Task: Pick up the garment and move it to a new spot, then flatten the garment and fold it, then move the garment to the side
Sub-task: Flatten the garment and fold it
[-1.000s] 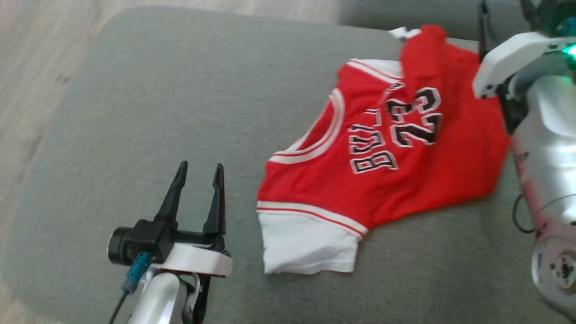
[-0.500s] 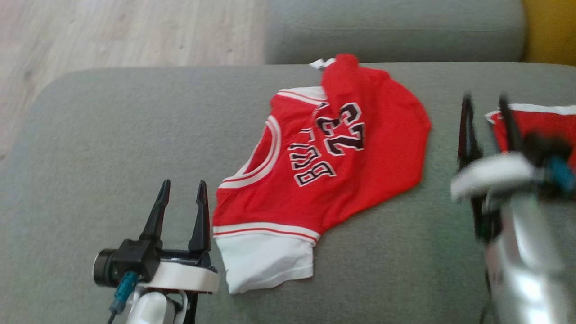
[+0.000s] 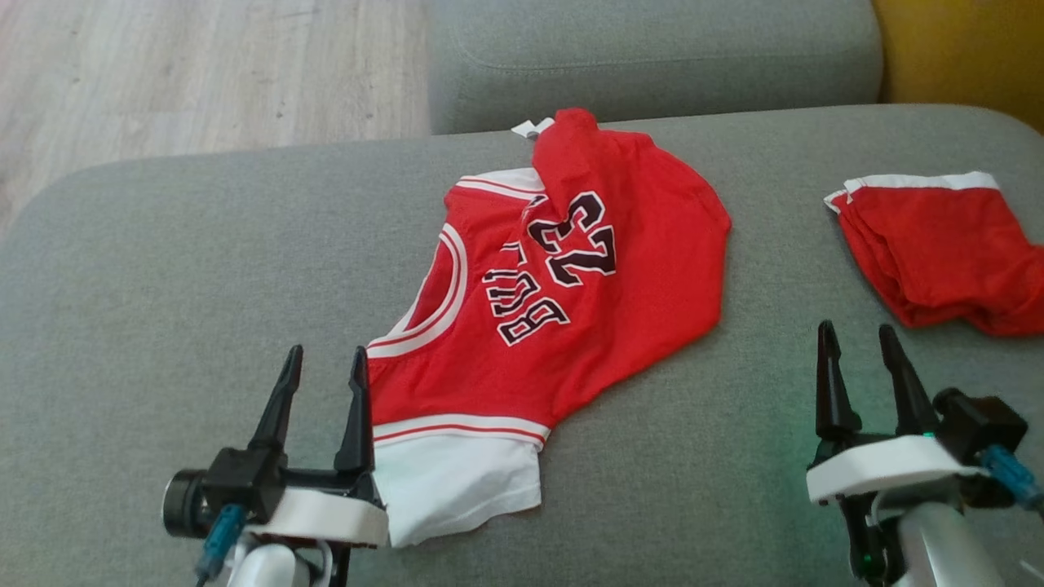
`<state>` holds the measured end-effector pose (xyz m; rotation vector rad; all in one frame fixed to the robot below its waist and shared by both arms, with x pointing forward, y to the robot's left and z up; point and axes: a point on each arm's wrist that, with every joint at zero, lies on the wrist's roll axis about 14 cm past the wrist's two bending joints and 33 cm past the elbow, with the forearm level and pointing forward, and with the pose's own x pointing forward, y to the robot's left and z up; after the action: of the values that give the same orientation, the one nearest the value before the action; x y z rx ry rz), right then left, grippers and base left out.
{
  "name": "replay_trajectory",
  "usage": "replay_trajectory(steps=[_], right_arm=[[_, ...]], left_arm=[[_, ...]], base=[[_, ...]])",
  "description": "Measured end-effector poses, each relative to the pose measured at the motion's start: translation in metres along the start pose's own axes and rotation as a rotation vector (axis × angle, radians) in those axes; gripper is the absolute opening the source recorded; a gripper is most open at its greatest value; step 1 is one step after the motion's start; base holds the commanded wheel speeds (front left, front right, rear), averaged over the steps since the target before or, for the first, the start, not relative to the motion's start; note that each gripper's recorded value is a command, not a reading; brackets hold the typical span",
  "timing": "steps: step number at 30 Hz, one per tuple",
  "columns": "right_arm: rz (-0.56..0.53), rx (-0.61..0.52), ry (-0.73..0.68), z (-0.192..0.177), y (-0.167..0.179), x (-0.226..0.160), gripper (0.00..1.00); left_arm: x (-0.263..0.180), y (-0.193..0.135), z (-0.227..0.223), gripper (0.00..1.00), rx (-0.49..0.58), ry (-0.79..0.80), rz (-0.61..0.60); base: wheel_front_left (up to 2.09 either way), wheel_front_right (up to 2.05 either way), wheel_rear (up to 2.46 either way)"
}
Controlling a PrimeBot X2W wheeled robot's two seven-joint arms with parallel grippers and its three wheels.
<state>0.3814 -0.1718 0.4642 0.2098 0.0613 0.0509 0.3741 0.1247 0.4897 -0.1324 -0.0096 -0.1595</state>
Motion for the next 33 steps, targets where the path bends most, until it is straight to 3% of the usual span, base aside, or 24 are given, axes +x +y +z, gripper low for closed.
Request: replay_trajectory(steps=[8, 19, 25, 26, 27, 33], right_arm=[[-0.022, -0.001, -0.034, 0.011, -0.008, 0.006, 1.0], [-0.065, -0.028, -0.01, 0.003, -0.025, 0.014, 1.0], [-0.091, -0.024, 0.013, -0.005, -0.034, 0.015, 1.0], [-0.092, -0.025, 0.013, -0.005, -0.034, 0.015, 1.0], [-0.092, -0.025, 0.012, -0.005, -0.034, 0.016, 1.0], [-0.085, -0.024, 0.025, -0.009, -0.032, 0.017, 1.0]], left_arm=[[0.009, 0.003, -0.026, 1.0, 0.03, 0.083, -0.003], [0.043, 0.015, -0.096, 1.0, 0.196, 0.398, -0.026], [0.05, 0.018, -0.127, 1.0, 0.217, 0.556, -0.049], [0.052, 0.017, -0.127, 0.71, 0.219, 0.56, -0.055], [0.055, 0.015, -0.127, 0.0, 0.215, 0.56, -0.067], [0.067, 0.021, -0.11, 0.0, 0.174, 0.445, -0.024]], base=[[0.0, 0.0, 0.0], [0.0, 0.0, 0.0], [0.0, 0.0, 0.0], [0.0, 0.0, 0.0], [0.0, 0.0, 0.0], [0.0, 0.0, 0.0]])
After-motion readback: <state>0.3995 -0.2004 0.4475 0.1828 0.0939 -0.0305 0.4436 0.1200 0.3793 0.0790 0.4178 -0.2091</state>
